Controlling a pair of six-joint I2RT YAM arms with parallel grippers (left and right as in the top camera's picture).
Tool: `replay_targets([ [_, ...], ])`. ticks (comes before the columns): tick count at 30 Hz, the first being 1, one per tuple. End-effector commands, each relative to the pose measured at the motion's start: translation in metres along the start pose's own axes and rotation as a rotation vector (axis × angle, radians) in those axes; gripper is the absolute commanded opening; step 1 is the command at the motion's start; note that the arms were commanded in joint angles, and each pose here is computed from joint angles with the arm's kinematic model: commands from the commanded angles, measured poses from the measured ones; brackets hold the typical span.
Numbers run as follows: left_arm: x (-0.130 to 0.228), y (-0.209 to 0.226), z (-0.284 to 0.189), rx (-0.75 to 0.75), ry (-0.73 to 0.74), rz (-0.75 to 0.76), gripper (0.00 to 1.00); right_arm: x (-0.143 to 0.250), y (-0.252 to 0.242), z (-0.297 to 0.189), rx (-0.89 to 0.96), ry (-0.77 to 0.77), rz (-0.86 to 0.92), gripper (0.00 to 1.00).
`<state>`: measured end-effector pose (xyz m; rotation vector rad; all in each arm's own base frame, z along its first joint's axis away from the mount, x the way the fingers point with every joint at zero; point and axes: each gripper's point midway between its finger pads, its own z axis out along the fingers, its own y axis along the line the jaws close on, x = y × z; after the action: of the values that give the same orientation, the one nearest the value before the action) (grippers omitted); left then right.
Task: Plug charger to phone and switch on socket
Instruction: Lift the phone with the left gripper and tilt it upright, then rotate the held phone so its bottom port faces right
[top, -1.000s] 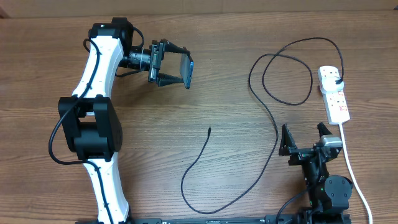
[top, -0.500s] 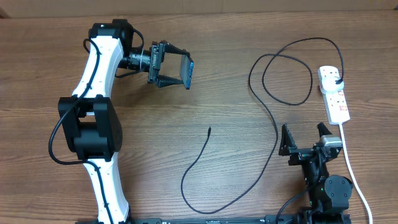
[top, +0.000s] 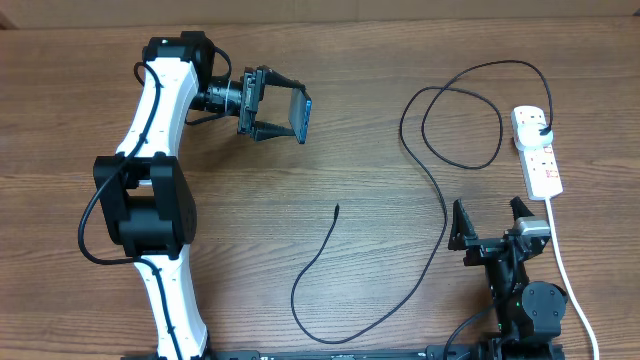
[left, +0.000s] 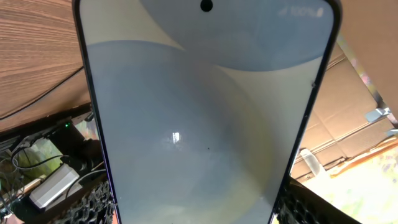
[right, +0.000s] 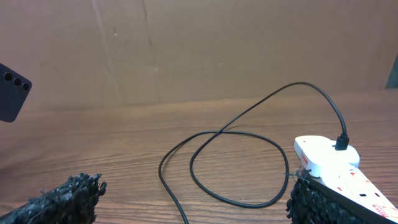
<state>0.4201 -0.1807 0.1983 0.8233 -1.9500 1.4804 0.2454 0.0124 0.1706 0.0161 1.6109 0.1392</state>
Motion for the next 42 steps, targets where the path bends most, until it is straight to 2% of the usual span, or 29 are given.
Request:
replay_targets([
  [1, 0.008, -0.01, 0.001, 0.024, 0.021, 0.027, 0.04, 0.0, -0.001, 0.0, 0.005, -0.007, 0.002, 1.0],
  [14, -0.002, -0.001, 0.0, -0.034, -0.033, 0.022, 0.04, 0.0, -0.001, 0.0, 0.005, -0.007, 0.002, 1.0],
  [23, -0.033, 0.032, -0.007, -0.226, -0.218, -0.014, 0.04, 0.0, -0.001, 0.0, 0.005, -0.007, 0.002, 1.0],
  [32, -0.069, 0.07, -0.033, -0.478, -0.465, -0.027, 0.04, 0.0, -0.001, 0.0, 0.005, -0.007, 0.002, 1.0],
  [37, -0.076, 0.079, -0.041, -0.547, -0.526, -0.024, 0.03, 0.0, -0.001, 0.0, 0.005, -0.007, 0.002, 1.0],
  [42, -0.078, 0.077, -0.04, -0.548, -0.531, -0.012, 0.04, 0.0, -0.001, 0.0, 0.005, -0.008, 0.002, 1.0],
])
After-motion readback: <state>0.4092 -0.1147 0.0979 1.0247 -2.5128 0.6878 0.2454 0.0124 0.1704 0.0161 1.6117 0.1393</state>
